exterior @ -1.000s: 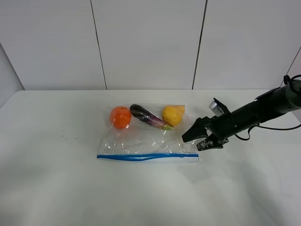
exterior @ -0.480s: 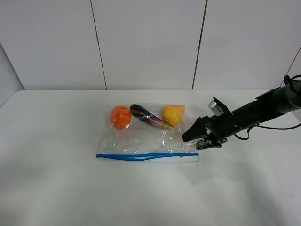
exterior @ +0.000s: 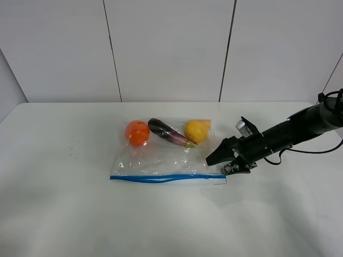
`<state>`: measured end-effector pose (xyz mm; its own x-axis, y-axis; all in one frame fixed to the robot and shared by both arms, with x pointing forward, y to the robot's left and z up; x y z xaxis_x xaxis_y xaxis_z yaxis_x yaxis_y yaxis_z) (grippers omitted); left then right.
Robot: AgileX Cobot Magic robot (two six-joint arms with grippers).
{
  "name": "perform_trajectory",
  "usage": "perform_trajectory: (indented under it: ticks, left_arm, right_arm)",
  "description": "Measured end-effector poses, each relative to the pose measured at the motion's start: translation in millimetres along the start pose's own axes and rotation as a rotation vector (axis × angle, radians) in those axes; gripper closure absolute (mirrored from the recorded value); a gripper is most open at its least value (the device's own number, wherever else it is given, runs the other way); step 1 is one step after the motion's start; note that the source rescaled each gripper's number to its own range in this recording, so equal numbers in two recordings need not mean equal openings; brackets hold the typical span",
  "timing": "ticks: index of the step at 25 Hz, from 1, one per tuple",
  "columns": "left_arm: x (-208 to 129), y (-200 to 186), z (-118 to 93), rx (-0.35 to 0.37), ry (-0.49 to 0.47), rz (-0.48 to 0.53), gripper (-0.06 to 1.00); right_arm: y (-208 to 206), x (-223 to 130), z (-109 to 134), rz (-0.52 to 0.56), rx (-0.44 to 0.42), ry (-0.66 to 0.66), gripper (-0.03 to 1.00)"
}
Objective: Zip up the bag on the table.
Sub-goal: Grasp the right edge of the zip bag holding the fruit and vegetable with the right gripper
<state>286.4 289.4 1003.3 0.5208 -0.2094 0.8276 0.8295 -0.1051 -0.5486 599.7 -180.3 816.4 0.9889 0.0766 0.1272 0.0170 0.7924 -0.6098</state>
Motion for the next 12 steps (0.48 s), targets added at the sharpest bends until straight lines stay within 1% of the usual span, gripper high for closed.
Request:
perform_trajectory:
  ticks: [4, 7, 12]
  left_arm:
    - [0.0, 0.0, 0.0, 0.000, 0.000, 0.000, -0.06]
    - [0.0, 0.0, 0.0, 0.000, 0.000, 0.000, -0.06]
    - [0.0, 0.0, 0.0, 0.000, 0.000, 0.000, -0.06]
  right_arm:
    - [0.0, -0.8, 1.3, 0.005, 0.008, 0.002, 0.27]
    - [0.0, -1.9, 3.0, 0.012, 0.019, 0.003, 0.38]
    - [-0.1, -2.4, 3.7, 0.015, 0.023, 0.003, 0.61]
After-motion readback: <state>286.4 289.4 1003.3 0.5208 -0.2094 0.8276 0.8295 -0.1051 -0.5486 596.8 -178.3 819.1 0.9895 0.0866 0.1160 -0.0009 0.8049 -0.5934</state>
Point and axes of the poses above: a point on each arm's last joint axis where the gripper is mounted, y pointing out along that axis toward the gripper, z along the wrist's bending axis when the last joint is at zero, x = y × z, the point moved 7 cm from there along y, pointing out along that axis toward the gripper, and after that the axes turned 6 degrees about y, right-handed, at the moved point
